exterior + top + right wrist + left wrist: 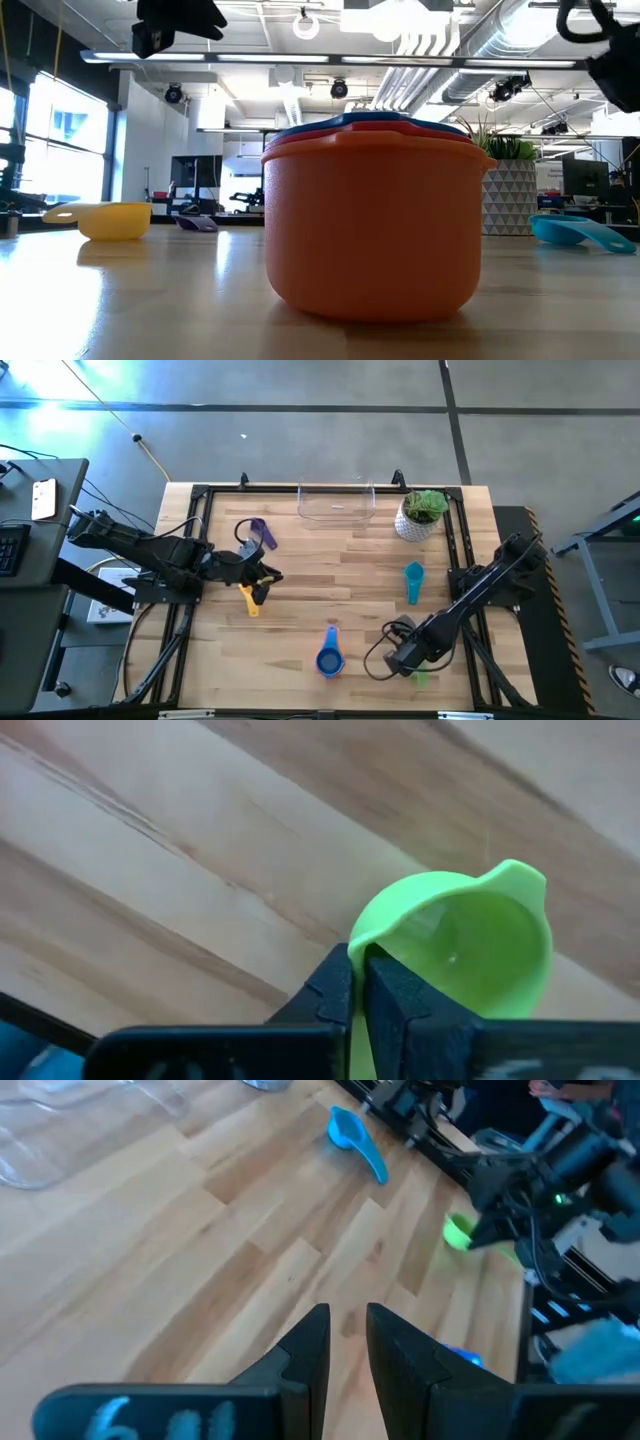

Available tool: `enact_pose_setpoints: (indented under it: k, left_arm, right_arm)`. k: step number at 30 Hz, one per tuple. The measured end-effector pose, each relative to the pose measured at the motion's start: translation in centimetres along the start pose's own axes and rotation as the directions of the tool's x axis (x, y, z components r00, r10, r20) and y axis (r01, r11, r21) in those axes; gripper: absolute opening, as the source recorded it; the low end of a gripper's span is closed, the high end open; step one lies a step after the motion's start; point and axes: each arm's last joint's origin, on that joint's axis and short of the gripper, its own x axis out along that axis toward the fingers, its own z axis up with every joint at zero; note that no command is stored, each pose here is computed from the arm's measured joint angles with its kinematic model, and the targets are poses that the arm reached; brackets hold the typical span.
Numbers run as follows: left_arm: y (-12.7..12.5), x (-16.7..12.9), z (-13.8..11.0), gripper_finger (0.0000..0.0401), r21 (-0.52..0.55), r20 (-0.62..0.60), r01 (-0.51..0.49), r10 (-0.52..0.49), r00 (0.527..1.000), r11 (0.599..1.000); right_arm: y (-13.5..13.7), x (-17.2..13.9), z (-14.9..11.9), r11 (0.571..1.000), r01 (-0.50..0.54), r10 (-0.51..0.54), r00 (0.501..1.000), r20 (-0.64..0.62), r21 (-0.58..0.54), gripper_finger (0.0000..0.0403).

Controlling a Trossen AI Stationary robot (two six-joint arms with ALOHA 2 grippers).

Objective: Nest measuring cups in basket
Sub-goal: Stack the green measuring cup on top of the blue measuring cup

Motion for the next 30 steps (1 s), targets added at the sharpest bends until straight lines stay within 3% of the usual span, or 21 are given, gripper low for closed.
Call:
enact_pose_setpoints:
  k: [8, 16, 24, 30]
  left_arm:
    - [-0.2, 0.0, -0.2, 0.0060, 0.042, -0.062, 0.060, -0.058, 0.996, 0.997]
    - [-0.2, 0.0, -0.3, 0.0060, 0.116, -0.090, 0.094, -0.084, 0.992, 0.989]
    - [-0.3, 0.0, -0.4, 0.0060, 0.122, -0.127, 0.134, -0.118, 0.985, 0.983]
    - [-0.3, 0.0, -0.3, 0.0060, 0.086, -0.129, 0.133, -0.121, 0.984, 0.987]
  right_arm:
    - [1.4, -2.6, 1.3, 1.000, 0.001, -0.001, 0.998, 0.065, 0.000, 0.0001]
    - [1.9, -3.1, 2.2, 0.999, -0.031, 0.028, 0.991, 0.134, 0.022, 0.0001]
    - [2.1, -3.2, 3.3, 0.999, -0.037, 0.038, 0.987, 0.154, -0.010, 0.0000]
    - [2.6, -3.4, 5.1, 0.993, -0.059, 0.076, 0.984, 0.164, -0.105, 0.0000]
